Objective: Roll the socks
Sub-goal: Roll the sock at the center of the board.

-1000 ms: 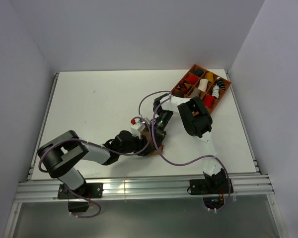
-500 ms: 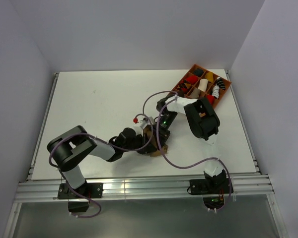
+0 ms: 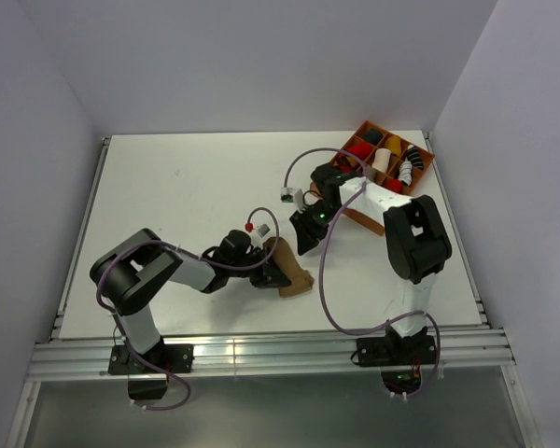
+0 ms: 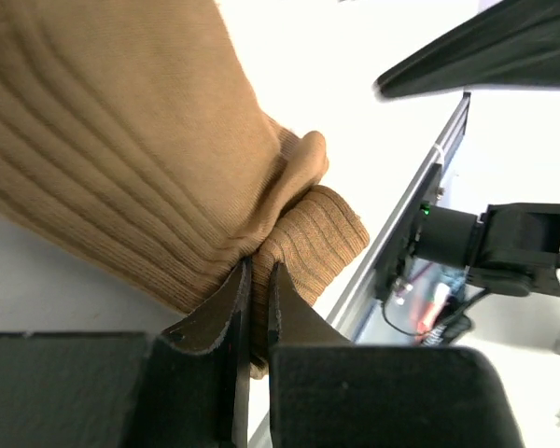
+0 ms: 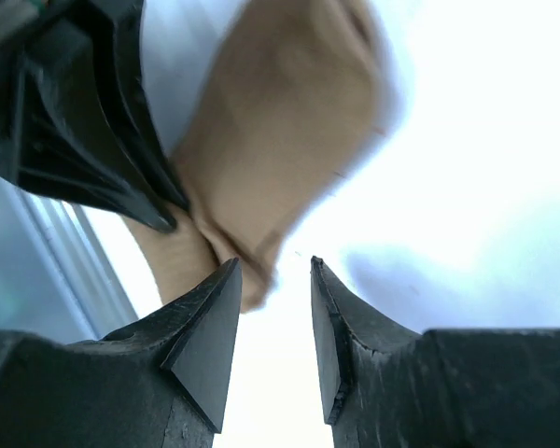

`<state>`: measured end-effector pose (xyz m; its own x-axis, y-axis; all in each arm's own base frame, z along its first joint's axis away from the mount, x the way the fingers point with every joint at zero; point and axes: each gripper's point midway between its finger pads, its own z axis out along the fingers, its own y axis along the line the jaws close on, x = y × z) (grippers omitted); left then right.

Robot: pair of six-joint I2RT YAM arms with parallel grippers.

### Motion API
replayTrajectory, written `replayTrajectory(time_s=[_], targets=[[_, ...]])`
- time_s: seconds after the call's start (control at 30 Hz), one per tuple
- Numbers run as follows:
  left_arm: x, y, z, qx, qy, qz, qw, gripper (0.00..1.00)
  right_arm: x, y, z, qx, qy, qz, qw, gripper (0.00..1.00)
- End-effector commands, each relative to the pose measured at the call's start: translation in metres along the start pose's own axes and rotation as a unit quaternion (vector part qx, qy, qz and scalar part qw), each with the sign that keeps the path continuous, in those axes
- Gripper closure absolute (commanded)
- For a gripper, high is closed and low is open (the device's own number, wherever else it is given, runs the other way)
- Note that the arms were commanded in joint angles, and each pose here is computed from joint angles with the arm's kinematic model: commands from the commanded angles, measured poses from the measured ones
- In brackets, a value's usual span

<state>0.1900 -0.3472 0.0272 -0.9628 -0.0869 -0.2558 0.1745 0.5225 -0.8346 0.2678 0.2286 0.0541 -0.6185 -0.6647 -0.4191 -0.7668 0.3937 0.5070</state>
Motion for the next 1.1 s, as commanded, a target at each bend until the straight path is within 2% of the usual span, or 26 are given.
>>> replayTrajectory(time_s=[0.0,0.13,0.3,0.43,0.7,0.9,1.07], targets=[[0.040,0.049,-0.012,-0.094,0.091,-0.093,0.987,1.00,-0.011,-0.014,-0.020,0.044,-0.043,-0.020,0.998,0.57],[0.041,0.050,-0.017,-0.097,0.124,-0.147,0.976,1.00,-0.004,-0.017,-0.032,0.077,-0.051,-0.060,0.994,0.57],[0.039,0.057,-0.022,-0.098,0.159,-0.179,0.966,1.00,0.004,-0.002,-0.043,0.105,-0.069,-0.157,0.979,0.53],[0.042,0.062,-0.028,-0.116,0.189,-0.189,0.957,1.00,0.015,0.022,-0.034,0.103,-0.064,-0.241,0.963,0.50],[0.040,0.067,-0.026,-0.130,0.203,-0.198,0.950,1.00,0.032,0.074,0.005,0.096,-0.034,-0.386,0.917,0.45],[0.044,0.070,-0.027,-0.133,0.209,-0.200,0.948,1.00,0.033,0.081,0.018,0.104,-0.022,-0.418,0.902,0.42],[0.044,0.070,-0.026,-0.131,0.210,-0.200,0.948,1.00,0.044,0.088,0.038,0.110,0.014,-0.444,0.889,0.42]])
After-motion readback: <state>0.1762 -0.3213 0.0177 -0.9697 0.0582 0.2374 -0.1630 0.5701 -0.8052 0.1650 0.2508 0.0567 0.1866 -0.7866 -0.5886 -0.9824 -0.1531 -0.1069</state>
